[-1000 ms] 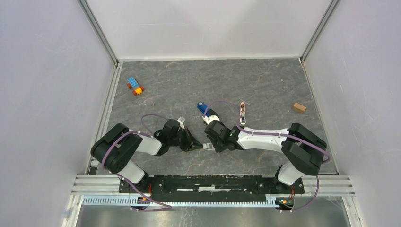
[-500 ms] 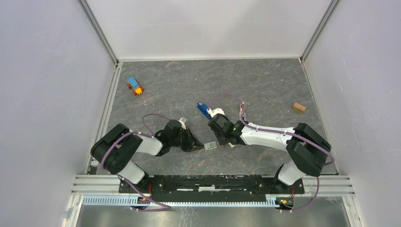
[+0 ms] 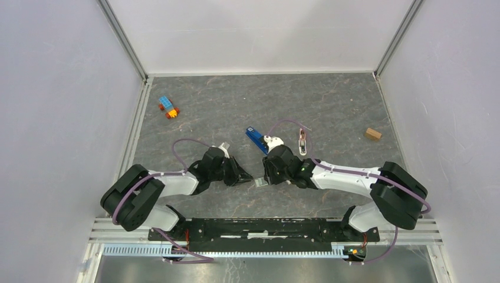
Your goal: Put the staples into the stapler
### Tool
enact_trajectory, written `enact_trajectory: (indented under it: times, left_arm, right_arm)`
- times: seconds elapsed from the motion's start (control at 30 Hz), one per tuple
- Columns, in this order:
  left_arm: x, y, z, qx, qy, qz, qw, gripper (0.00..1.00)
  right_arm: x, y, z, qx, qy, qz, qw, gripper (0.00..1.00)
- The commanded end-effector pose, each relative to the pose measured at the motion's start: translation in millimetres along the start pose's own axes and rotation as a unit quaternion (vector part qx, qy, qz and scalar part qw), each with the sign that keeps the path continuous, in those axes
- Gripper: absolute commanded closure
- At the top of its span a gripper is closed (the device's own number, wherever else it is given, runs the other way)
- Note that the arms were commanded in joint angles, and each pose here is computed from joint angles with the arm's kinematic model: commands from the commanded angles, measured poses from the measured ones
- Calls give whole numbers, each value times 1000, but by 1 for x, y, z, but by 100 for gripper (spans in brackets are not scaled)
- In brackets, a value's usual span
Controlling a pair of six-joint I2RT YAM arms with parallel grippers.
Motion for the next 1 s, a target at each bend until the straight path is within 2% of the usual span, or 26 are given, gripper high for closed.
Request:
enact_trajectory:
  times: [0.0,0.13,0.4,0.97]
  left_arm:
    - [10,3,-16,-27,39,-13,999,77]
    - [10,9,-16,-30,38,-4,999,79]
    - [10,16,-16,-38,40,5,998,79]
    - [4,19,-12,-46,32,15,998,76]
  right_arm:
    - [13,-1,23,85,46,-44,994,66]
    - [10,0,28,108,59,-48,991,64]
    - [3,2,24,110,78,-53,989,51]
    - [-2,2,20,123,121,-72,982,41]
Point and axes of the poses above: each gripper's point midway between its finger pads, its own y axis out along the fingers, its own z axis along the line the jaws close on, x = y × z, the point moved 6 cm from there along -y, back along the fingers, and after that the axes turned 2 degrees about y, right-handed, at the moved point
